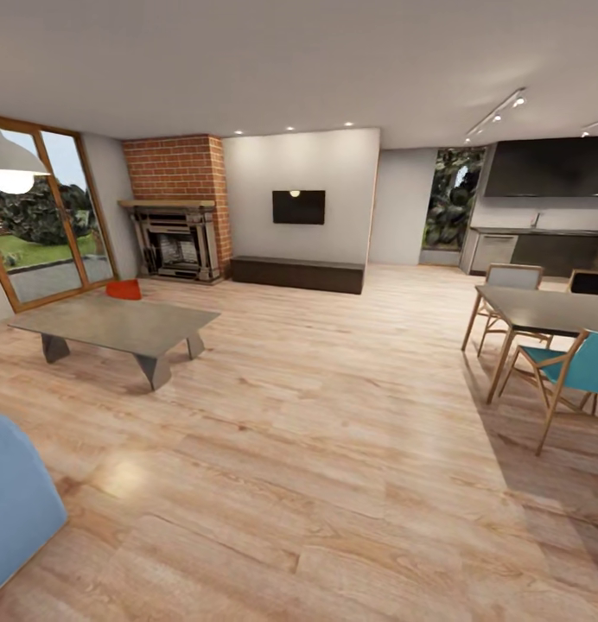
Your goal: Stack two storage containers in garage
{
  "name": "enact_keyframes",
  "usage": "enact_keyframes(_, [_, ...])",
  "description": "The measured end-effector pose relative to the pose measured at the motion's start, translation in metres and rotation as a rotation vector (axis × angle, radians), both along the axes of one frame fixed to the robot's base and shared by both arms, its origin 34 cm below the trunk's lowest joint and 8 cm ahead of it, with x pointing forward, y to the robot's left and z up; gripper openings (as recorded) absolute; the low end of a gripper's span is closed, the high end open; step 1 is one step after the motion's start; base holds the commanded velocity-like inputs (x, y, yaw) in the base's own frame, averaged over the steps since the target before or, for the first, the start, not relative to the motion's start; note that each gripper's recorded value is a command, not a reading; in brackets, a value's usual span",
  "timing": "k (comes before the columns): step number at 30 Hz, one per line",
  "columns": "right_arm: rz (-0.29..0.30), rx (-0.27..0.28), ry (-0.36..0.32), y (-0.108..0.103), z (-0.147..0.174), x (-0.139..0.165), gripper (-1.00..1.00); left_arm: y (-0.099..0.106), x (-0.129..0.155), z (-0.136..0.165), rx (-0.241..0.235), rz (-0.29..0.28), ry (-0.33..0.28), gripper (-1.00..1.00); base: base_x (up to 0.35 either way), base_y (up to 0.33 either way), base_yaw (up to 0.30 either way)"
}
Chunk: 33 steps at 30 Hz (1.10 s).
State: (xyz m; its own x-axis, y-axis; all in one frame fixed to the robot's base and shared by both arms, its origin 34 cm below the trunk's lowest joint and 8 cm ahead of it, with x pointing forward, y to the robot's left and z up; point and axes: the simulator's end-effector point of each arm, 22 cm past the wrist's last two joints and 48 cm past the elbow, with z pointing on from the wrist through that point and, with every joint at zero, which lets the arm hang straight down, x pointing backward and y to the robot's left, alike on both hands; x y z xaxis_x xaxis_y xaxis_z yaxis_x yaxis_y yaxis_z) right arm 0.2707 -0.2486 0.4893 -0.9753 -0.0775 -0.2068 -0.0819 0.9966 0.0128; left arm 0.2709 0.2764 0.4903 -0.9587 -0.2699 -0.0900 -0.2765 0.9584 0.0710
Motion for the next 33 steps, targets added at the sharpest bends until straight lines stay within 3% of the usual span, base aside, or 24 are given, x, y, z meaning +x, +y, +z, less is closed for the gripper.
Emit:
enact_keyframes(23, [0.001, 0.001, -0.004, 0.0002, 0.0002, 0.0008, 1.00, 0.0000, 0.0002, 0.0000, 0.000, 0.000, 0.000, 1.00, 0.325, 0.000, 0.000])
enact_keyframes(33, [-0.002, 0.002, 0.000, 0.0004, 0.0000, -0.0001, 1.00, 0.0004, 0.0016, 0.0002, 0.002, 0.000, -0.007, 1.00, 0.326, 0.000, -0.211])
